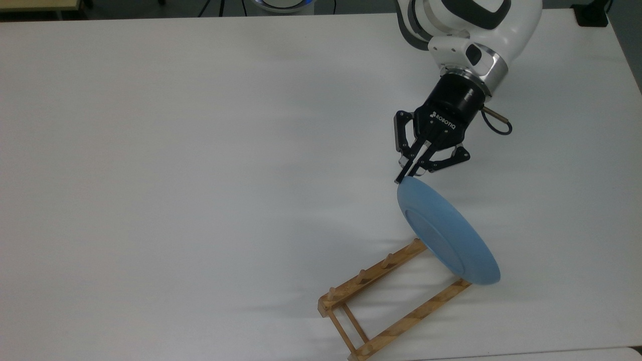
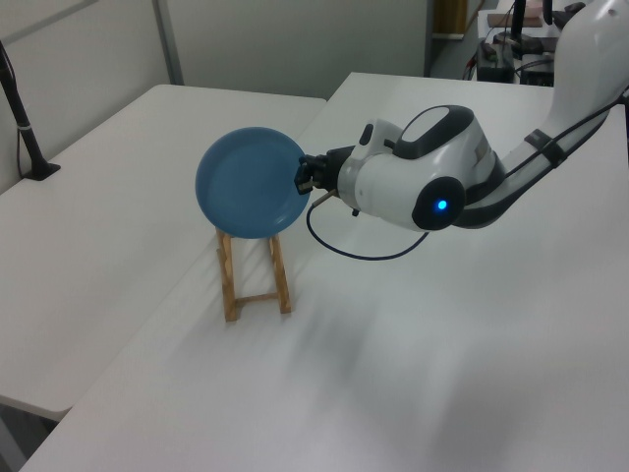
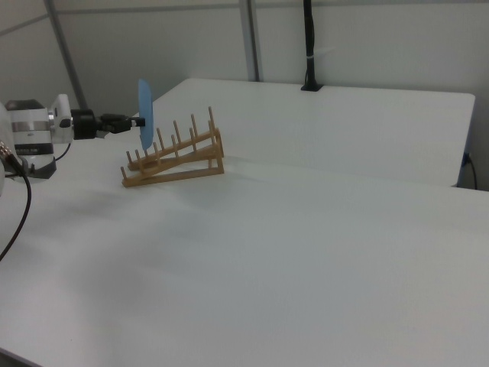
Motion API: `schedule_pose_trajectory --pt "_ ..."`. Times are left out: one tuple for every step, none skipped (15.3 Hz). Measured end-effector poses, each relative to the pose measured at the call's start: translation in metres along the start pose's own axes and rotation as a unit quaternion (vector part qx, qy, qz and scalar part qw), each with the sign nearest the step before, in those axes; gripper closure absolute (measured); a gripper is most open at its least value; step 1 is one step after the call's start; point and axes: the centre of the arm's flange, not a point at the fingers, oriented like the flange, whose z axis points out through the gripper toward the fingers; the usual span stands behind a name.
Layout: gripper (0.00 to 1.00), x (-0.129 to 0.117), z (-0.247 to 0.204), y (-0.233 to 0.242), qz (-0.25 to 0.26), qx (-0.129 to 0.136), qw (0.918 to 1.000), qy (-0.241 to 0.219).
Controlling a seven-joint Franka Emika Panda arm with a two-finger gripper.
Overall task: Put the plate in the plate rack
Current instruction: 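Lower the upright plate edge-first between the rack's pegs, then open the gripper to release the plate's rim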
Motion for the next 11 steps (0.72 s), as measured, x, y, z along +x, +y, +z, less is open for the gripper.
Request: schedule_pose_trajectory --pt "0.95 0.000 0.004 -0.001 0.001 -0.001 1.0000 0.001" --pt "0.95 0.000 0.006 -0.004 0.003 -0.002 1.0000 0.002" --pt "0.95 -0.001 0.006 -0.007 0.004 -0.001 1.0000 0.002" --pt "0.95 -0.004 0.006 -0.011 0.003 0.001 1.0000 0.002" --pt "0.95 -0.010 0.007 -0.017 0.000 0.003 1.0000 0.003" --pt "0.95 -0.014 0.008 -0.021 -0.003 0.004 1.0000 0.005" --pt "0.95 -0.019 0.009 -0.024 -0.007 0.006 0.9999 0.006" --pt "0.95 -0.024 0.009 -0.027 -0.010 0.007 0.9999 0.007" --pt "0.95 -0.028 0.010 -0.029 -0.011 0.008 0.9999 0.007" --pt "0.95 -0.032 0.011 -0.031 -0.014 0.008 0.9998 0.007" --pt "0.95 -0.035 0.012 -0.032 -0.017 0.009 0.9998 0.008"
